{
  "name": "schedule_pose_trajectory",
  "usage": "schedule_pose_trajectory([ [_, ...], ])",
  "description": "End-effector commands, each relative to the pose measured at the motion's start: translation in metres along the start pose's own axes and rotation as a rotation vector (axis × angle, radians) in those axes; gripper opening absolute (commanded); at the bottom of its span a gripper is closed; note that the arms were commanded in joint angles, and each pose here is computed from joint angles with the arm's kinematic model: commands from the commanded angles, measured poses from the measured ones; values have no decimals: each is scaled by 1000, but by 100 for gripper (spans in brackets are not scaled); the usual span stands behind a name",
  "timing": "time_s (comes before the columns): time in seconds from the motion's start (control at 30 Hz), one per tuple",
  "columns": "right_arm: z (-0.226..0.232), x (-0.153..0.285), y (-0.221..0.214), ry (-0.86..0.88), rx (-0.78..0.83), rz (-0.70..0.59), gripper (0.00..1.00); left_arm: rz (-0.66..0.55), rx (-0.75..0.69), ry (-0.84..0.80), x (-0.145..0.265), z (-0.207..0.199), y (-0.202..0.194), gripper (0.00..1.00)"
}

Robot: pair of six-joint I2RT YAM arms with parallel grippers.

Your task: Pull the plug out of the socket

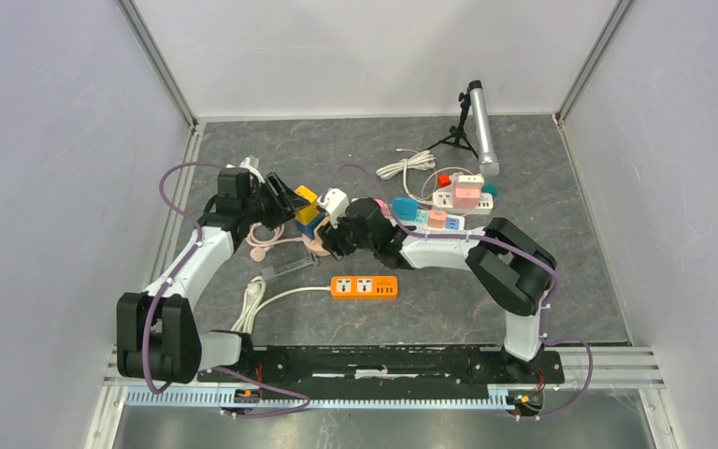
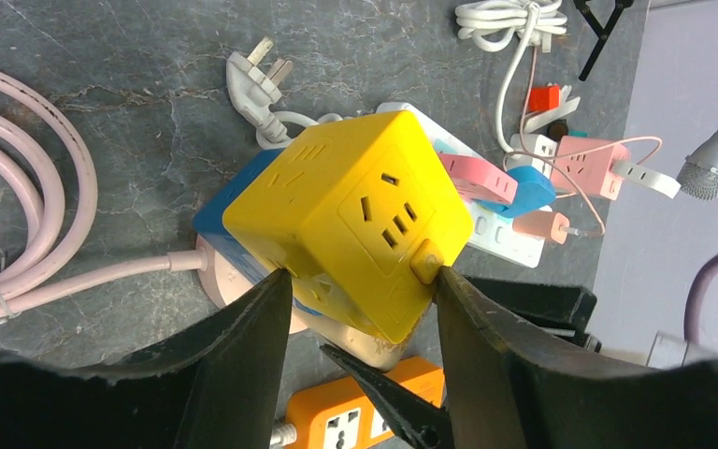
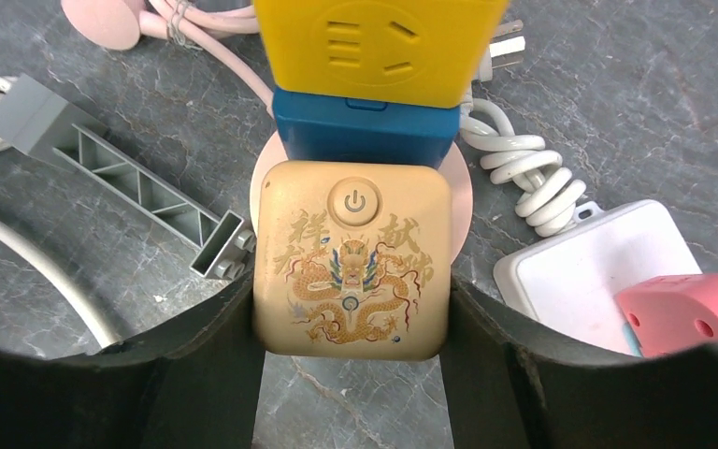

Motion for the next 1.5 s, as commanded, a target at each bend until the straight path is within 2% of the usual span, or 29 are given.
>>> schedule_pose_trajectory([
  [0.0, -6, 24, 61, 124, -128, -233, 0, 165, 58, 518, 4, 105, -56, 63],
  [0.07, -2, 22, 65, 156, -129, -236, 0, 166, 58, 520, 5, 105, -57, 63],
  [0.2, 8, 13, 60, 42, 87, -118, 0, 172, 57, 527, 4, 107, -59, 63],
  [0.3, 4, 11, 52, -29, 152, -64, 0, 175, 56, 533, 4, 108, -60, 63],
  [0.37, 0, 13, 52, -31, 127, -67, 0, 175, 56, 535, 4, 108, -60, 63],
  [0.47, -5, 16, 59, 97, -58, -151, 0, 175, 55, 535, 3, 108, -60, 63],
  [0.53, -8, 18, 62, 145, -114, -169, 0, 178, 54, 534, 3, 108, -61, 62],
  [0.63, -3, 17, 60, 126, -62, -142, 0, 181, 58, 533, 3, 108, -62, 62],
  [0.8, 10, 8, 37, 29, 146, -9, 0, 188, 63, 533, 2, 108, -64, 62],
  [0.9, 5, 11, 37, 28, 105, -16, 0, 192, 62, 530, 1, 107, -67, 62],
  [1.07, -3, 21, 61, 171, -115, -159, 0, 203, 66, 527, 0, 107, -71, 62],
  [1.13, 1, 18, 63, 168, -77, -144, 0, 204, 64, 524, -1, 106, -72, 61],
  [1.3, 17, 14, 56, 14, 203, -20, 0, 199, 57, 537, -1, 107, -73, 61],
  [1.4, 11, 20, 65, -11, 201, -48, 0, 210, 55, 554, -2, 110, -76, 61],
  [1.47, 8, 22, 69, 52, 120, -88, 0, 215, 53, 557, -2, 111, -77, 61],
])
Point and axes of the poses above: each gripper's point midway between its finger pads, its own x axis back along the fingers, its own z axis along the line the jaws close on, y = z × x, the point moved 6 cm from there along x, back along the fingers, and after that the axes turned 8 degrees about x, right-handed, at the moved point
